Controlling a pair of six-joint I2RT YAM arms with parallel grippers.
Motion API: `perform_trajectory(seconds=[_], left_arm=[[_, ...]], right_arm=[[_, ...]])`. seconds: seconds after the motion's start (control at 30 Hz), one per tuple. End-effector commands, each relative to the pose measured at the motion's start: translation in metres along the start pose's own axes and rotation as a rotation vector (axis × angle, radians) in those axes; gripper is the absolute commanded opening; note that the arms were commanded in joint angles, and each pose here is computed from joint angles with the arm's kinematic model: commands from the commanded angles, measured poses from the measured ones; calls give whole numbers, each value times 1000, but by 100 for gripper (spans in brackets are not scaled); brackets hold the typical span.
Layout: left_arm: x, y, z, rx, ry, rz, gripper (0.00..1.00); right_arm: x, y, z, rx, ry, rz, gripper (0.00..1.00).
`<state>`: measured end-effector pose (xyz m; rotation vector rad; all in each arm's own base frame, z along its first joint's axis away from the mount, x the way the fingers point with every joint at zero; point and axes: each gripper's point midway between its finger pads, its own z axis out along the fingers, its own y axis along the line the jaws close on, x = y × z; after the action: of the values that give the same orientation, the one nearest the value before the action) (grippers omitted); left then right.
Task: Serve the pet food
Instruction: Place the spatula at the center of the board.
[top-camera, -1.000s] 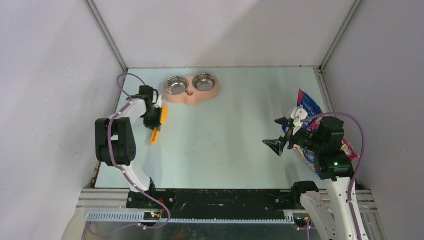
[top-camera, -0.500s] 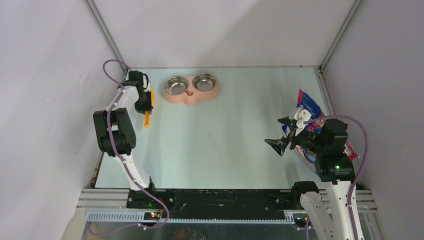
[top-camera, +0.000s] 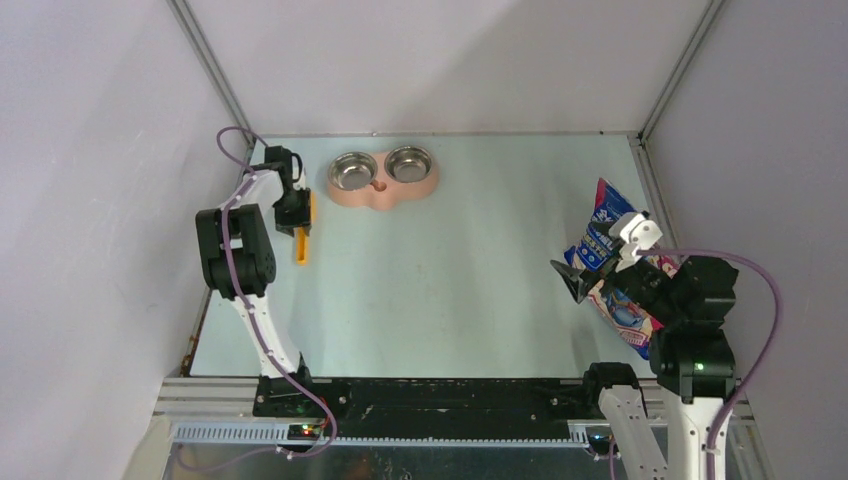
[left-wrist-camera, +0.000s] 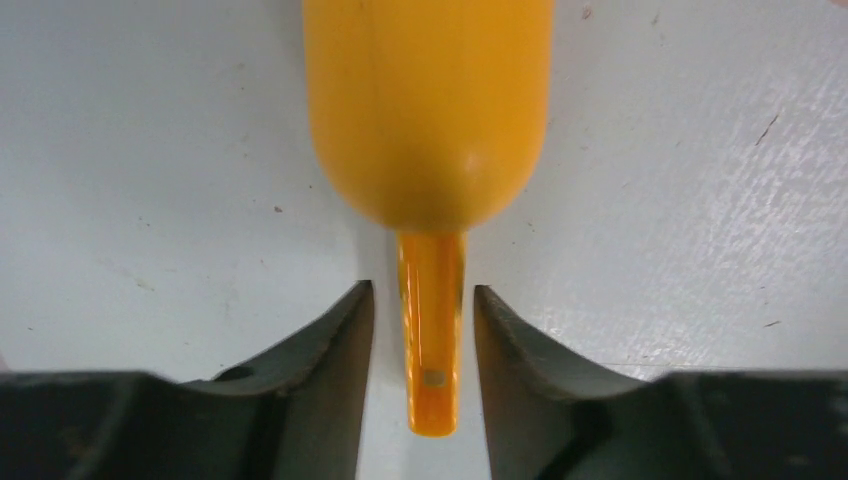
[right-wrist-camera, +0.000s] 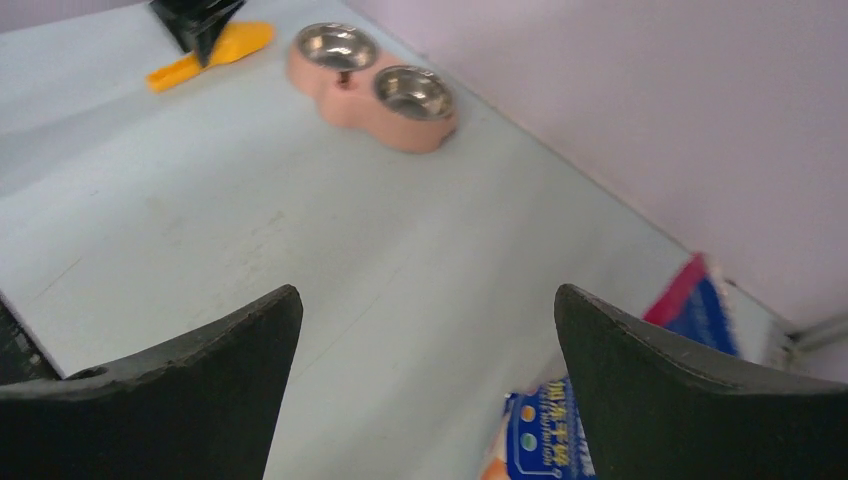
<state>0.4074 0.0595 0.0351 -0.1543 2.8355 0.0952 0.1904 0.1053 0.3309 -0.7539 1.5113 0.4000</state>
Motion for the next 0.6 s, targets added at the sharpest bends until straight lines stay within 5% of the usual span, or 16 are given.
perform_trajectory(seconds=[0.0,0.27,0.57], left_arm=[[-9,-6,-4,28,-18,-9,56],[-5,-7,-13,36,-33,-12,93],[-13,-21,-87,128,-222,3,100]], right_arm=[[-23,-37,-21,246,24,2,100],[-16,-115,-74,758,184,-7,100],[-48,-153,-157,1238,157,-41,100]])
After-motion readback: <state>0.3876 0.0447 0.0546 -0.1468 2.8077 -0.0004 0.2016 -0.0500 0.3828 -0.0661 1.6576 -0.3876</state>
